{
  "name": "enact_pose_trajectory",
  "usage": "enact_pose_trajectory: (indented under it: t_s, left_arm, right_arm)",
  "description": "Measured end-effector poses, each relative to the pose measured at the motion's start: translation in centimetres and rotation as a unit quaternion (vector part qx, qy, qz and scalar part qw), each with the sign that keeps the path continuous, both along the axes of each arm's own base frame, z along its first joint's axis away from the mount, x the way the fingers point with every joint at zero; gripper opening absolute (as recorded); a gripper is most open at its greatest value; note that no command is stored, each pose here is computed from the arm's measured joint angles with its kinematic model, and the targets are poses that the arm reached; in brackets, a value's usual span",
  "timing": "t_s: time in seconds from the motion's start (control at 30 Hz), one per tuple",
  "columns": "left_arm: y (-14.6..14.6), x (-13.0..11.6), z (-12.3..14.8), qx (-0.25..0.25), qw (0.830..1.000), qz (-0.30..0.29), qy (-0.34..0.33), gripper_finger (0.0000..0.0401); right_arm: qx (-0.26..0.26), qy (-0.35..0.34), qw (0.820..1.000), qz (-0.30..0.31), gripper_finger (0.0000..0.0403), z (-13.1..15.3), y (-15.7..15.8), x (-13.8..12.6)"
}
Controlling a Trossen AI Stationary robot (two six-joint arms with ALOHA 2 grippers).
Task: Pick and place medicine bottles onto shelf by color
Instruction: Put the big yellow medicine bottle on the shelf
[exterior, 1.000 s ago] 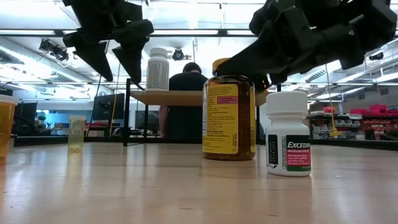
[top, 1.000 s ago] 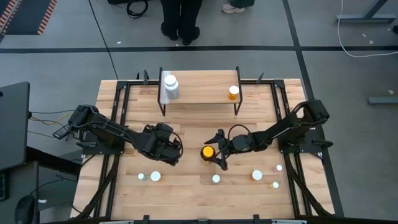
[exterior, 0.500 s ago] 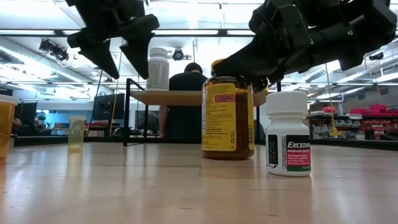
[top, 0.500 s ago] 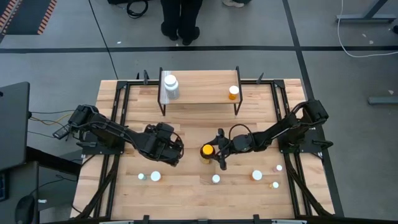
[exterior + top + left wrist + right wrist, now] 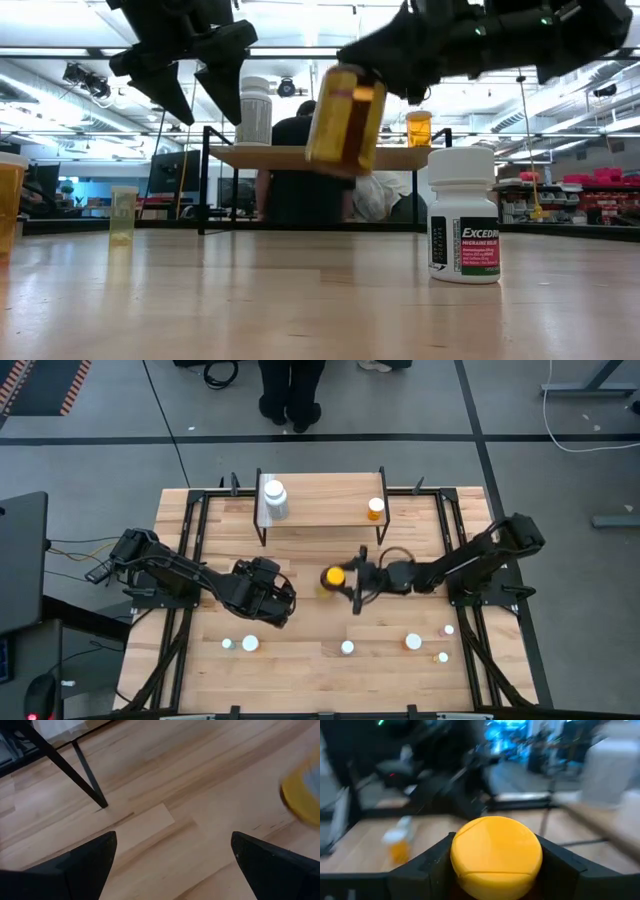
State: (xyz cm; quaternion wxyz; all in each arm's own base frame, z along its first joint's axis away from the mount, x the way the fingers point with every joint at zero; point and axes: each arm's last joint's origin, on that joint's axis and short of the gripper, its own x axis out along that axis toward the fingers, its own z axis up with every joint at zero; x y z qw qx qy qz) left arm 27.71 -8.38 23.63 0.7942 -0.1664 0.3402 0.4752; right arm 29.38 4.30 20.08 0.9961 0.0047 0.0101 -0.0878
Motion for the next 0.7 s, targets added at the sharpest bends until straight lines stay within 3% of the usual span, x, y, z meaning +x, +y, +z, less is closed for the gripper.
enact_pose_trajectory:
  t_s: [0.2, 0.5, 0.7]
  left_arm:
    - [0.0, 0.0, 0.0, -0.003, 1.0, 0.006, -0.005, 0.04]
    - [0.0, 0.0, 0.0, -0.003, 1.0, 0.005, -0.006, 0.04]
    - [-0.6, -0.1, 0.0, -0.005, 1.0, -0.003, -0.011, 0.04]
  right_arm:
    - [0.006, -0.037, 0.999, -0.031, 0.0228, 4.0, -2.7, -0.1]
    - [-0.057, 0.105, 0.989, -0.082, 0.0233, 12.2, -6.4, 2.7]
    - [-0.059, 0.1, 0.985, -0.128, 0.0234, 16.4, -10.2, 2.5]
